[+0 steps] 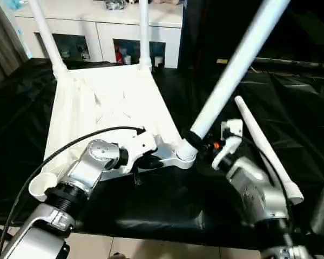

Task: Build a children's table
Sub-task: Insert table leg to table base

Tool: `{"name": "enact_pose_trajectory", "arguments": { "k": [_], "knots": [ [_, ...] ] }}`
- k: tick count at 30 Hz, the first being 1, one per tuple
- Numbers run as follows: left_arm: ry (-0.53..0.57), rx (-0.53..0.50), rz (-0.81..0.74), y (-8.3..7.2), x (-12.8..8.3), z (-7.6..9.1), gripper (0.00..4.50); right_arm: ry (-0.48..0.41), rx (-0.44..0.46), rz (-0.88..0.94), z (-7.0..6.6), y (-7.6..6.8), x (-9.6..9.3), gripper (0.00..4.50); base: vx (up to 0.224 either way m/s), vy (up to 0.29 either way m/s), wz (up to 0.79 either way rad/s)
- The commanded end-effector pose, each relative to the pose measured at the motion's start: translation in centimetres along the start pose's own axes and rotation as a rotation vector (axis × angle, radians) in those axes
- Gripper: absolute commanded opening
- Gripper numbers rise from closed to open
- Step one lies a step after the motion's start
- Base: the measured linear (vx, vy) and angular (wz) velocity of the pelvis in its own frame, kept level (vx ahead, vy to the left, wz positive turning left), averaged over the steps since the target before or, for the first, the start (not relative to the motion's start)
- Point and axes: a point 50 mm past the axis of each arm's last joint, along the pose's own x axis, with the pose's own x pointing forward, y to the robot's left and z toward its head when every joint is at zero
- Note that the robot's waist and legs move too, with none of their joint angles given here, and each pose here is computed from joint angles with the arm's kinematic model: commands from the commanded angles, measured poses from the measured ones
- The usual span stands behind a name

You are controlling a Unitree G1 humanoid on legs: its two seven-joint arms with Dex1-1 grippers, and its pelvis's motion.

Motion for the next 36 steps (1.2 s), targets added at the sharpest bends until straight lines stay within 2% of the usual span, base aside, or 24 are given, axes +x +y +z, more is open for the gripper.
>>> {"name": "enact_pose_trajectory", "arguments": {
  "k": [1, 3, 5, 10, 21, 25, 29, 36],
  "knots": [
    [-0.062, 0.012, 0.041, 0.6, -0.3, 1.0, 0.00, 0.151, 0.013, -0.072, -3.3, -0.8, -1.2, 1.89, 0.000, 0.000, 0.00],
    [-0.062, 0.013, 0.040, 0.6, -0.3, 1.0, 0.00, 0.165, -0.032, -0.066, -3.4, -0.7, -1.2, 1.88, 0.000, 0.000, 0.00],
    [-0.056, 0.020, 0.036, 0.6, -0.4, 1.0, 0.00, 0.211, -0.132, -0.018, -3.5, -0.1, -1.0, 1.88, 0.000, 0.000, 0.00],
    [-0.057, 0.023, 0.036, 0.6, -0.4, 1.0, 0.00, 0.238, -0.200, 0.033, -3.2, 0.6, -0.4, 1.88, 0.000, 0.000, 0.00],
    [-0.057, 0.030, 0.028, 0.5, -0.5, 0.9, 0.00, 0.327, -0.229, 0.126, -3.5, 1.0, 0.1, 1.88, 0.000, 0.000, 0.00],
    [-0.062, 0.038, 0.017, 0.4, -0.5, 1.0, 0.00, 0.384, -0.238, 0.143, -4.0, 0.6, -0.1, 1.88, 0.000, 0.000, 0.00],
    [-0.083, 0.066, -0.065, -0.4, -0.6, 1.2, 0.00, 0.436, -0.246, 0.226, -4.1, 0.5, -0.5, 1.88, 0.000, 0.000, 0.00],
    [-0.111, 0.084, -0.250, -1.9, -1.5, 1.7, 0.00, 0.459, -0.241, 0.358, -3.5, 0.3, -1.5, 1.88, 0.000, 0.000, 0.00]
  ]
}}
